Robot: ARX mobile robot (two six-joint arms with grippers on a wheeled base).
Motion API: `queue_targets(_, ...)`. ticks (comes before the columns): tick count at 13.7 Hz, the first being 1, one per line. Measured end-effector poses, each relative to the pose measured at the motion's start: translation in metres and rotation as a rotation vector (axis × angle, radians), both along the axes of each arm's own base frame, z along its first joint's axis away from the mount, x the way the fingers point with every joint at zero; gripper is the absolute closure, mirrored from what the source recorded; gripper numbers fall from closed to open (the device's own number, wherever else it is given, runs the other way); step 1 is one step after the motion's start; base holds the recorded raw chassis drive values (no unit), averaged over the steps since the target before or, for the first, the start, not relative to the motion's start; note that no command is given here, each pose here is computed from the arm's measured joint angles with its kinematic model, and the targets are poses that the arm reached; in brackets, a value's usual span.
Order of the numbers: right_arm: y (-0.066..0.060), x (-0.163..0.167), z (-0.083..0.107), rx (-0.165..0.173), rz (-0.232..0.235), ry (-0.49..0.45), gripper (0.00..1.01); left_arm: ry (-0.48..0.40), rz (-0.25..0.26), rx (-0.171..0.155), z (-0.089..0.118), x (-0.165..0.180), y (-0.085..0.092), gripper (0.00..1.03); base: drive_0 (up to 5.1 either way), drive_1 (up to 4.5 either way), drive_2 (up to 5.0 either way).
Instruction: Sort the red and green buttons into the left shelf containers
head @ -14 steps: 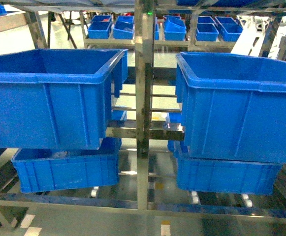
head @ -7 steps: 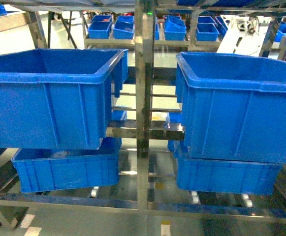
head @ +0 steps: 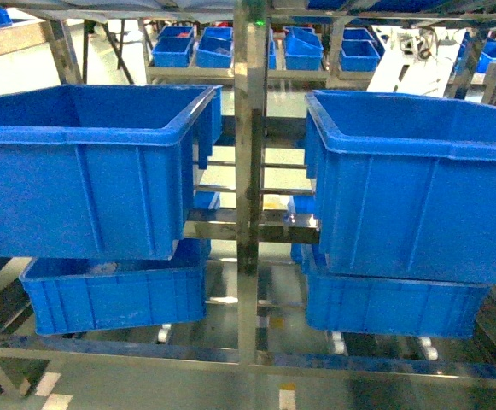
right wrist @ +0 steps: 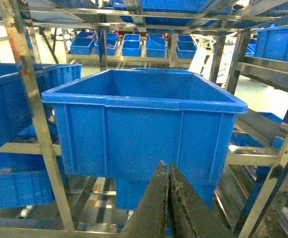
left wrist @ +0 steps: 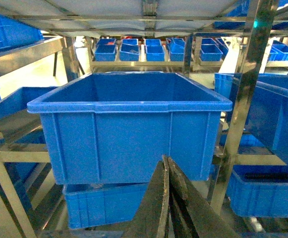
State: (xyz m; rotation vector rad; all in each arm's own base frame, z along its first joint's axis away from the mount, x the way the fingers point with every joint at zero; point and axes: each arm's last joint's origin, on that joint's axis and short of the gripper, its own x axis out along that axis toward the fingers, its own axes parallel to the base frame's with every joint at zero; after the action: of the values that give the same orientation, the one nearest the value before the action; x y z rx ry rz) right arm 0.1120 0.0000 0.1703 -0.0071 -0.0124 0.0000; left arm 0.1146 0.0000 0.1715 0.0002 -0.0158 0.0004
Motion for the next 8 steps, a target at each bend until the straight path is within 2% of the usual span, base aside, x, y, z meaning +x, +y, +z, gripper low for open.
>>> queue_targets(3, 0.000, -0.003, 0.000, 0.000, 0.000, 0.001, 0.99, 0.000, 0.000, 0.000, 0.000, -0.004, 0.000, 1.01, 0.0, 0.00, 0.0)
queue_targets(5, 0.000, -0.012, -0.007, 0.000, 0.002, 0.050, 0.99, 0.001, 0.000, 0.000, -0.001, -0.006, 0.000, 1.01, 0.0, 0.00, 0.0)
queue_targets(6, 0.000, -0.015, -0.001, 0.000, 0.002, -0.014, 0.99, 0.023, 0.003, 0.000, -0.003, -0.010, 0.000, 1.01, 0.0, 0.00, 0.0)
queue_targets(7, 0.000, -0.015, -0.004, 0.000, 0.000, 0.016, 0.99, 0.042, 0.001, -0.001, -0.006, -0.016, 0.000, 1.01, 0.0, 0.00, 0.0)
queue_targets(8, 0.000, -0.015, -0.004, 0.000, 0.001, 0.009, 0.99, -0.003, 0.006, 0.000, -0.001, -0.017, 0.000, 1.01, 0.0, 0.00, 0.0)
